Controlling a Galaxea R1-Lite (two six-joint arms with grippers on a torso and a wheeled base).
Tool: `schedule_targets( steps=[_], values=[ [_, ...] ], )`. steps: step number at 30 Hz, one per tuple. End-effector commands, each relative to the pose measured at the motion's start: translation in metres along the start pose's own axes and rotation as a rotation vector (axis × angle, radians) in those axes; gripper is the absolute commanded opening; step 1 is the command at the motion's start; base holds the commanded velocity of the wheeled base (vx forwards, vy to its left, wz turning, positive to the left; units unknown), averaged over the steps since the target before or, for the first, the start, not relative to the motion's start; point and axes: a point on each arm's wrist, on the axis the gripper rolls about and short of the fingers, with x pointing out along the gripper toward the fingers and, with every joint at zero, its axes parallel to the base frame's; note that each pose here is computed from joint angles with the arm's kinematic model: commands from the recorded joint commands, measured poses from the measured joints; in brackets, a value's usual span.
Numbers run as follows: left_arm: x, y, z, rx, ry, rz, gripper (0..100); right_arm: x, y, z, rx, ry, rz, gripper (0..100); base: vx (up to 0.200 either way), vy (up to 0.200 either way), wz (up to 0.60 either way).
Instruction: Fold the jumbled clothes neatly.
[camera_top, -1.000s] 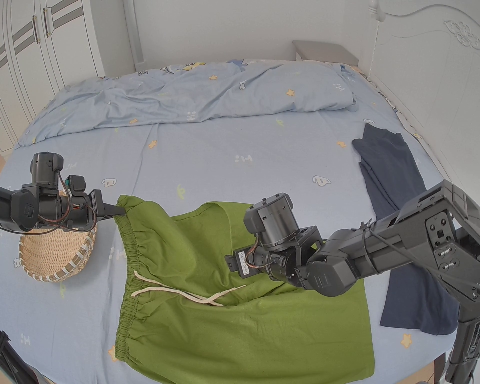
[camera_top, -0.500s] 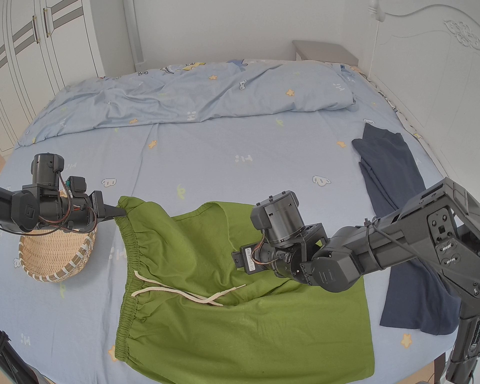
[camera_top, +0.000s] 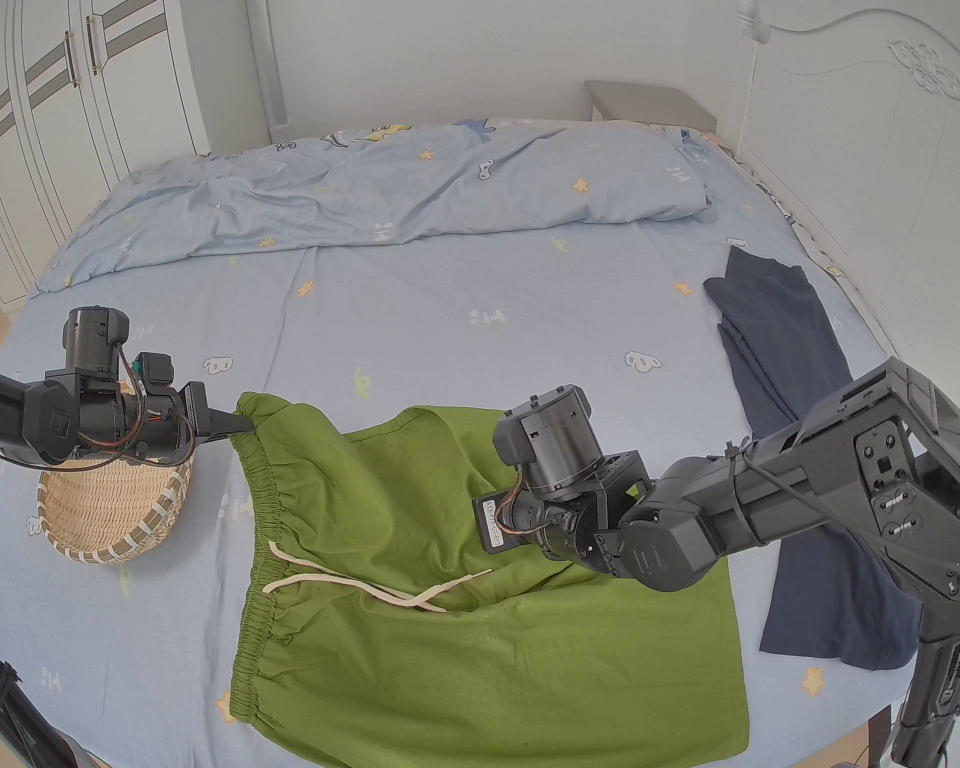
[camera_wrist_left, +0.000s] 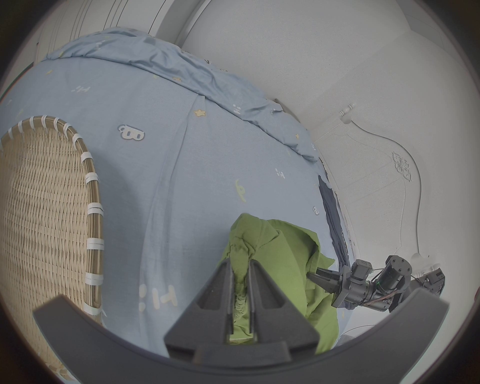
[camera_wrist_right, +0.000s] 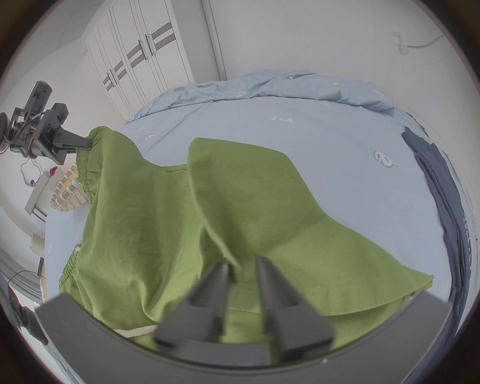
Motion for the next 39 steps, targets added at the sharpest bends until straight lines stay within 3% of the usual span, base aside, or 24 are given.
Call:
schedule_targets(
  steps=[1, 9, 13, 19, 25, 29, 39],
  values=[
    [-0.001, 0.000, 0.000, 0.001, -0.003, 0.000, 0, 0.000, 0.003, -0.001, -0.005, 0.002, 0.005, 0, 0.000, 0.000, 0.00],
    [-0.001, 0.000, 0.000, -0.001, -0.002, 0.001, 0, 0.000, 0.002, -0.001, 0.001, 0.000, 0.006, 0, 0.000, 0.000, 0.00],
    [0.000, 0.000, 0.001, -0.001, -0.004, 0.001, 0, -0.007, -0.007, 0.010, 0.046, -0.027, -0.003, 0, 0.000, 0.000, 0.00],
    [-0.002, 0.001, 0.007, 0.003, -0.023, 0.002, 0, -0.049, -0.053, 0.055, 0.119, -0.131, -0.037, 0, 0.000, 0.000, 0.00],
    [0.004, 0.005, 0.014, 0.001, -0.030, 0.004, 0, -0.079, -0.117, 0.087, 0.191, -0.137, -0.038, 0, 0.000, 0.000, 0.00],
    [0.006, 0.004, 0.023, 0.009, -0.046, -0.001, 0, -0.083, -0.155, 0.099, 0.236, -0.168, -0.054, 0, 0.000, 0.000, 0.00],
    [0.018, 0.011, 0.040, 0.021, -0.065, 0.000, 0, -0.077, -0.212, 0.105, 0.224, -0.174, -0.056, 0, 0.000, 0.000, 0.00]
  ],
)
